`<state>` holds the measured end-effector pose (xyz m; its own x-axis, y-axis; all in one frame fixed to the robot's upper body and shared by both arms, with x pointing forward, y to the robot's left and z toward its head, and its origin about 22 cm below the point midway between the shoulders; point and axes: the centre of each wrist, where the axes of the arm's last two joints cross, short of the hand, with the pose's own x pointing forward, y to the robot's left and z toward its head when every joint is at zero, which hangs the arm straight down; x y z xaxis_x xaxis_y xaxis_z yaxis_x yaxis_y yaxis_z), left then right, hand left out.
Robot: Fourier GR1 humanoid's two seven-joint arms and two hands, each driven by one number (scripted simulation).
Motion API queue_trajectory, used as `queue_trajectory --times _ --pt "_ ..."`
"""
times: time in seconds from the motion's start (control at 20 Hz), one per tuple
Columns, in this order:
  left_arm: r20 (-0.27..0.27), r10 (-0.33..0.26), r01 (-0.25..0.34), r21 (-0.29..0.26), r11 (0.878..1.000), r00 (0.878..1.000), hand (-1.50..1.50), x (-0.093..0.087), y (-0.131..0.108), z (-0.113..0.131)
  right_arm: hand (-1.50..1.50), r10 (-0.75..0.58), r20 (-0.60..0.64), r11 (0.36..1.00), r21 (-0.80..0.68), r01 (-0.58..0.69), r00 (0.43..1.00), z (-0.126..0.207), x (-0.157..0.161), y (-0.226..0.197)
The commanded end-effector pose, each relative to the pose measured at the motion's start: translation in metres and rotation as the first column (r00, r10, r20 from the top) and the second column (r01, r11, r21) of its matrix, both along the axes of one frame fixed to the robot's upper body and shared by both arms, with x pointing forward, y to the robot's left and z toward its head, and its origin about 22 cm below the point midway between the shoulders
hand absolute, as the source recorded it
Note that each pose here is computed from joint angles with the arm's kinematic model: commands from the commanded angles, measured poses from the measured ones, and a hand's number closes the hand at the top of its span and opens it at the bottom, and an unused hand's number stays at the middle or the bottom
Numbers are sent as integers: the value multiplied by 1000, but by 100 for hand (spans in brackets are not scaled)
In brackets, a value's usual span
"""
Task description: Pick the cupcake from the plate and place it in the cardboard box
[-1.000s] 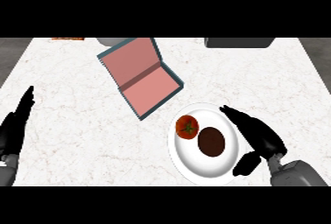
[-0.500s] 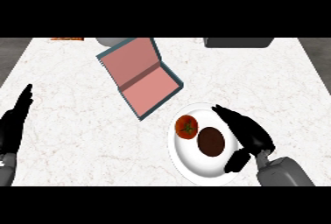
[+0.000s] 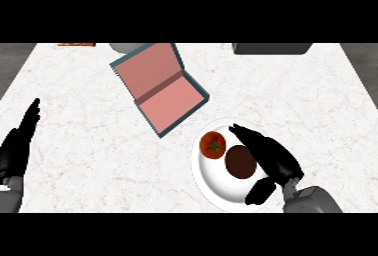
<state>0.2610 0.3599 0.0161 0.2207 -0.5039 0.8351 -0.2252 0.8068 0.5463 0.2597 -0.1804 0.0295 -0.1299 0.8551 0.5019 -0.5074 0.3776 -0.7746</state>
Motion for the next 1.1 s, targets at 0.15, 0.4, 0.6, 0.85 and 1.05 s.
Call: queue_trajectory --times 0.15,0.4,0.6,0.85,1.05 --pt "-17 3 -3 0 1000 1000 0 3 4 -17 -150 34 -25 999 -27 -35 999 16 -3 26" --pt "17 -1 1 -5 1000 1000 0 -10 -9 7 -150 -24 -85 993 -119 14 996 5 -6 27" --pt "3 0 0 -12 1000 1000 0 -3 1 -7 -150 -44 -122 993 -118 29 992 -20 4 20" --pt "13 8 -8 16 1000 1000 0 1 -1 -1 150 -55 82 986 -155 67 995 -27 11 51" --pt "10 -1 1 2 1000 1000 0 -1 4 3 150 -71 162 977 -186 101 984 -52 21 36"
